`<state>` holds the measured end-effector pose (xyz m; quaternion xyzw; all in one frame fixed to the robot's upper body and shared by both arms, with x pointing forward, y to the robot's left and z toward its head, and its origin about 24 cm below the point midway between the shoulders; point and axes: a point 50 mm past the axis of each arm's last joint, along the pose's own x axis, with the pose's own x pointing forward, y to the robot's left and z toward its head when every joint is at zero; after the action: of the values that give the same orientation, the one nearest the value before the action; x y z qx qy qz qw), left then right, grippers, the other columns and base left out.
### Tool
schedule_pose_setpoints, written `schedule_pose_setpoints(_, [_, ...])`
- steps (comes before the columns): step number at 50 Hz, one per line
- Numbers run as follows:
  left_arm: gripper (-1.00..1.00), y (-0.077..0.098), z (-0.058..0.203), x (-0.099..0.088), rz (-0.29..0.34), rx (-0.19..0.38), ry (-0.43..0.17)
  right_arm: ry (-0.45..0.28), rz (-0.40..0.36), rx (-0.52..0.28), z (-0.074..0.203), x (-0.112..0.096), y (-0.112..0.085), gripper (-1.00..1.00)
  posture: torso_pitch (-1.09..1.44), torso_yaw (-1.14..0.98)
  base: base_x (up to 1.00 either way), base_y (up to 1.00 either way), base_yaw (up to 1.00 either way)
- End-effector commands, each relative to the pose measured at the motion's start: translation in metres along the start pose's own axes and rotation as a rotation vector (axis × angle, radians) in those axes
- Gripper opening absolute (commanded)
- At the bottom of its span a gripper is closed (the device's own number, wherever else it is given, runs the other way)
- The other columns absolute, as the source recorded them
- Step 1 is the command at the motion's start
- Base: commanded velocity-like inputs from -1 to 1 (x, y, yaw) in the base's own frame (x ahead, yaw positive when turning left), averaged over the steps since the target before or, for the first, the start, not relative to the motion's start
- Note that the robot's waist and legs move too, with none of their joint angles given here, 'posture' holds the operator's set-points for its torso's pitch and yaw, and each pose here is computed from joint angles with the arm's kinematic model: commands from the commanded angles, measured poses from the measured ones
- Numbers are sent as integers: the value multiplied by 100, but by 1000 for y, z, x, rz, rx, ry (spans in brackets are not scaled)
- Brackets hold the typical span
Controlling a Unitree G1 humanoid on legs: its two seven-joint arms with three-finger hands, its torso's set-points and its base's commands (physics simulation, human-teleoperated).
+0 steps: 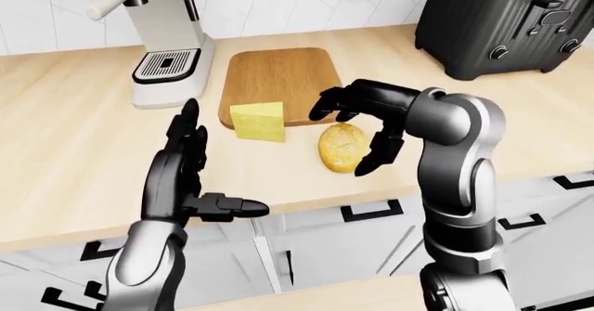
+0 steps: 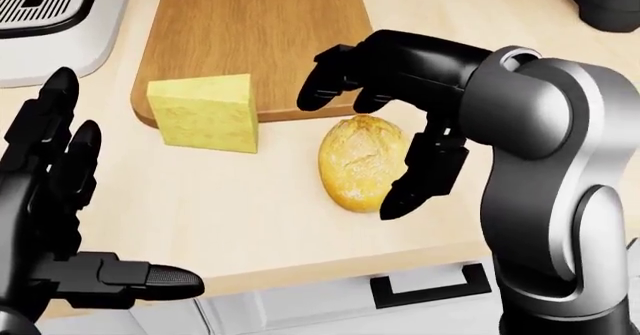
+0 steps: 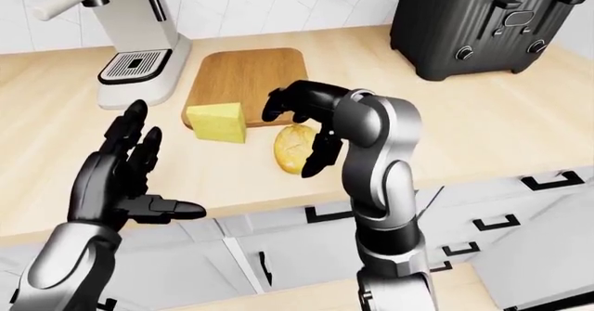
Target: Place the bread and cheese on the cutting board.
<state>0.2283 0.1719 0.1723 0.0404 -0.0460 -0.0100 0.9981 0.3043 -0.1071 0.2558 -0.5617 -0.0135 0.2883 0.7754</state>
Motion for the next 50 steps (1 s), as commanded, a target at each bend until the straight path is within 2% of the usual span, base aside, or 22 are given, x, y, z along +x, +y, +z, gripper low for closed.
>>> schedule_pose_setpoints(1, [100,0,13,-2,3,12,-79,-20,-68,-30,7,-7,-10,37,0,0,0,0,0])
schedule_pose_setpoints(25, [100,1,10,-3,4,12,-77,-25,-53,-29,7,-1,-3,38,0,0,0,0,0])
schedule_pose_setpoints(42, [100,2,11,-5,12,19,-89,-28,-56,-26,-6,1,11,22,0,0,0,0,0])
schedule_pose_setpoints(46, [100,2,12,-5,15,19,-91,-36,-65,-25,-8,2,12,-4,0,0,0,0,0])
schedule_pose_setpoints(47, [100,3,12,-6,16,18,-92,-38,-69,-23,-8,2,13,-25,0,0,0,0,0])
schedule_pose_setpoints(50, [100,3,12,-6,19,18,-93,-43,-77,-23,-8,2,13,-57,0,0,0,0,0])
